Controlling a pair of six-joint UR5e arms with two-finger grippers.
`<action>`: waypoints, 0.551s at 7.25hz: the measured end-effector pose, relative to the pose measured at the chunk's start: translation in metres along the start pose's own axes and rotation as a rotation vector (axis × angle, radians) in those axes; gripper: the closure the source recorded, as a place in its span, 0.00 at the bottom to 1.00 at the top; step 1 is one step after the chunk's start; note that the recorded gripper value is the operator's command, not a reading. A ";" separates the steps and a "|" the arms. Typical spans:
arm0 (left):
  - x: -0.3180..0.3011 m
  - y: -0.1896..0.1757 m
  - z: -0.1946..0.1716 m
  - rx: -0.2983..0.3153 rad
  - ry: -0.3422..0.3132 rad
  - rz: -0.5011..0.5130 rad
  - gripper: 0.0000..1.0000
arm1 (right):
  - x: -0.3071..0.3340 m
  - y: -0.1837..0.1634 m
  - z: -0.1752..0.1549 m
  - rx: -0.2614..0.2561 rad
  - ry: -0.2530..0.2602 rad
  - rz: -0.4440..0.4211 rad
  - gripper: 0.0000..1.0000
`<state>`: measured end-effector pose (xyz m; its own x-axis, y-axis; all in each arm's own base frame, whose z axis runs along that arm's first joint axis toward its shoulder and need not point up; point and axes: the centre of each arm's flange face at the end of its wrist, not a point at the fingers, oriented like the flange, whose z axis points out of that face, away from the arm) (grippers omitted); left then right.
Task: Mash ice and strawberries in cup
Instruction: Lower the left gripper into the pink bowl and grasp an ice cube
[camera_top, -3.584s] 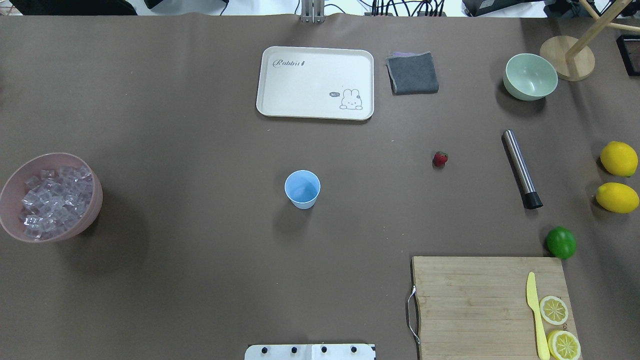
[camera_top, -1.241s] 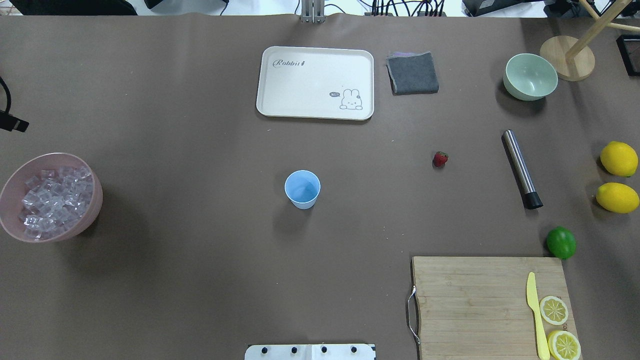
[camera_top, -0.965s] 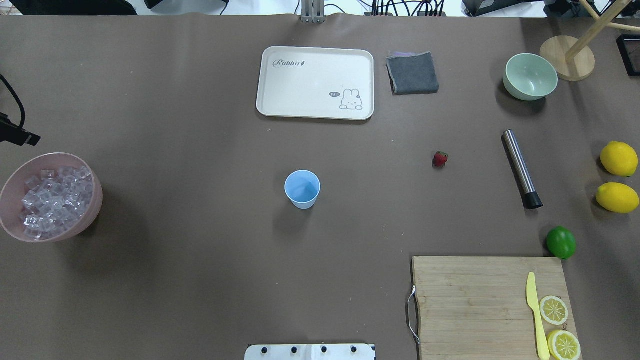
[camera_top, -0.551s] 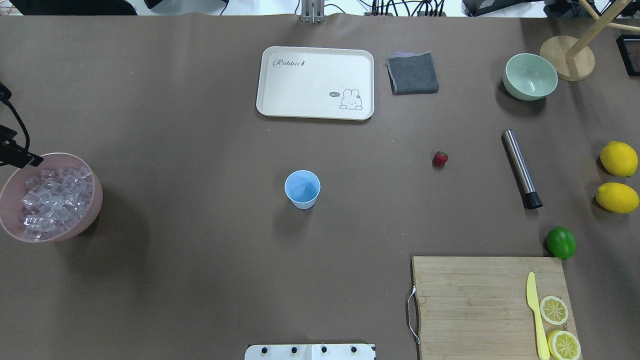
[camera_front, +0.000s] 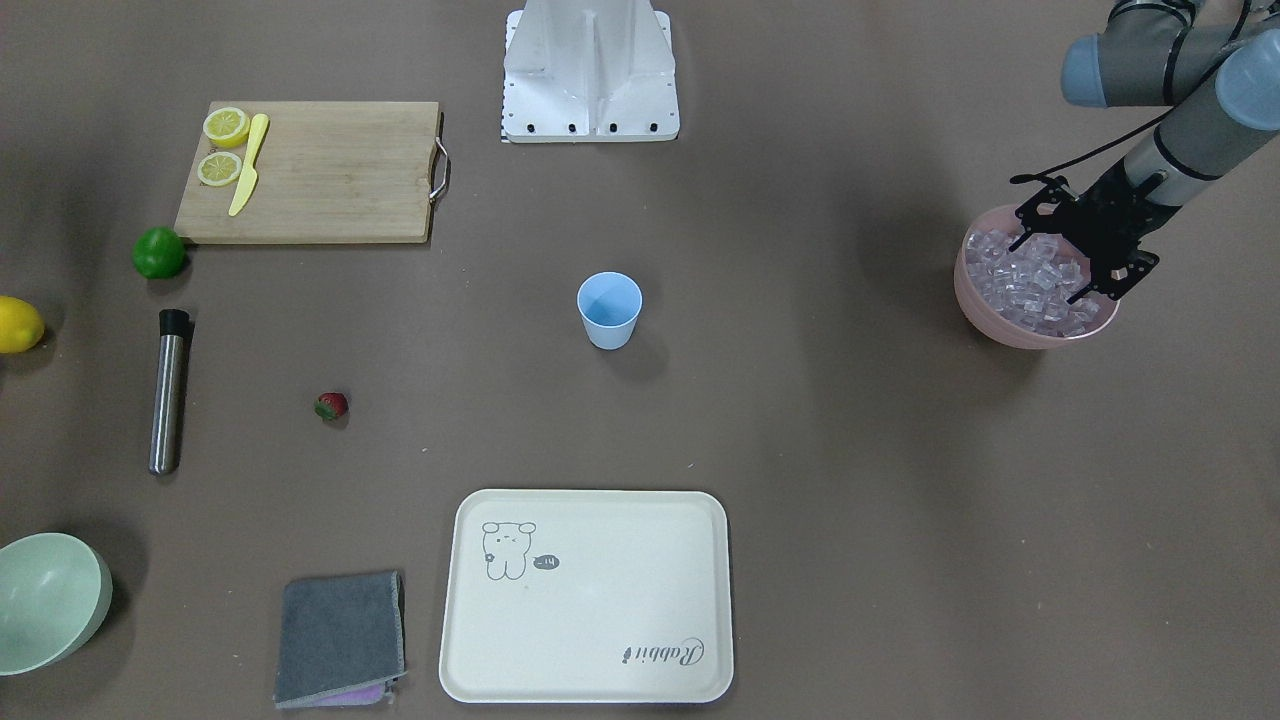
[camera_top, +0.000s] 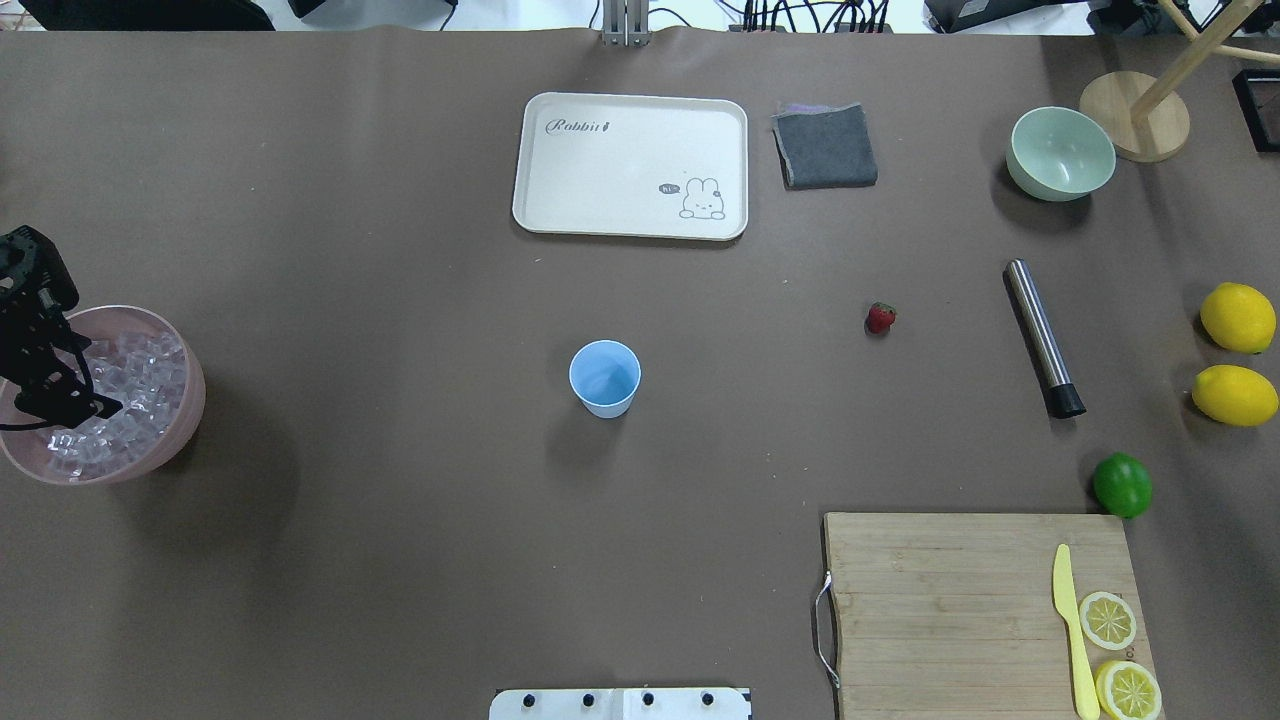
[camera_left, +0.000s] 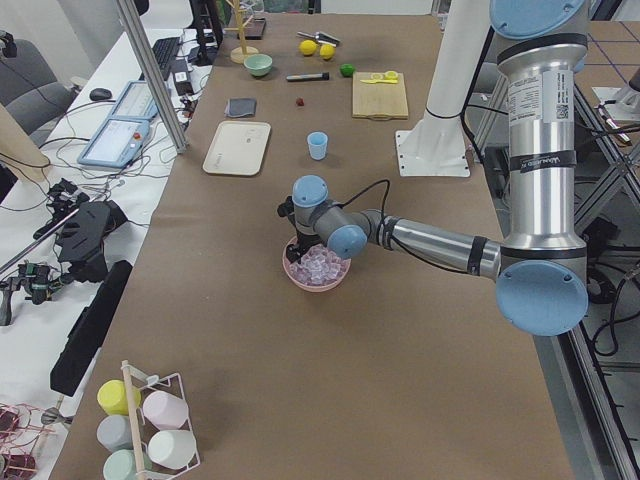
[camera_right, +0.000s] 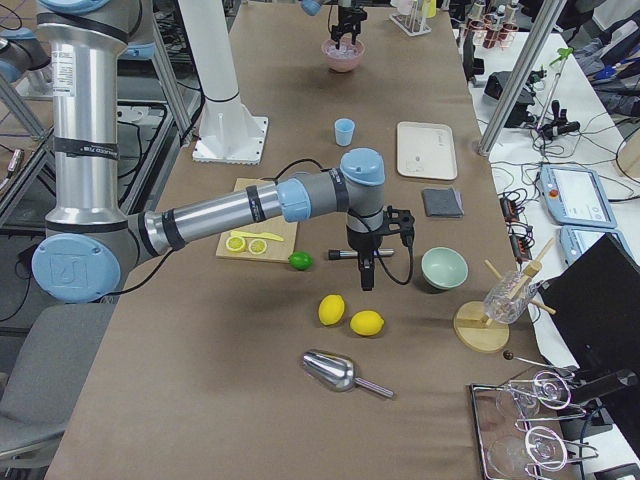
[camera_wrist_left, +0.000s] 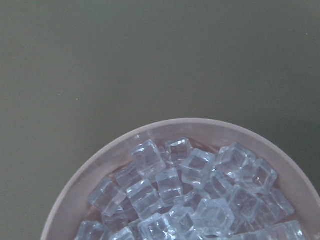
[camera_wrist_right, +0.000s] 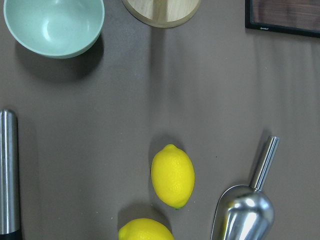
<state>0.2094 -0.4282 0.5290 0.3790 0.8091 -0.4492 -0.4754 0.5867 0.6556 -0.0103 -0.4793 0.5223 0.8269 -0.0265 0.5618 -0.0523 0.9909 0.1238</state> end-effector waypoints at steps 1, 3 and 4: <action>0.005 -0.001 0.007 -0.009 -0.004 0.031 0.12 | 0.000 -0.001 0.000 0.000 0.002 0.000 0.00; 0.013 -0.002 0.019 -0.029 -0.018 0.066 0.52 | 0.000 -0.003 0.000 0.004 0.007 -0.001 0.00; 0.015 0.002 0.022 -0.039 -0.021 0.072 0.71 | 0.000 -0.004 -0.001 0.007 0.010 -0.002 0.00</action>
<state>0.2318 -0.4156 0.5370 0.3593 0.8484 -0.3887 -0.5321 0.5285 0.6615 -0.0098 -0.4829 0.5211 0.8326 -0.0267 0.5532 -0.0547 0.9900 0.1301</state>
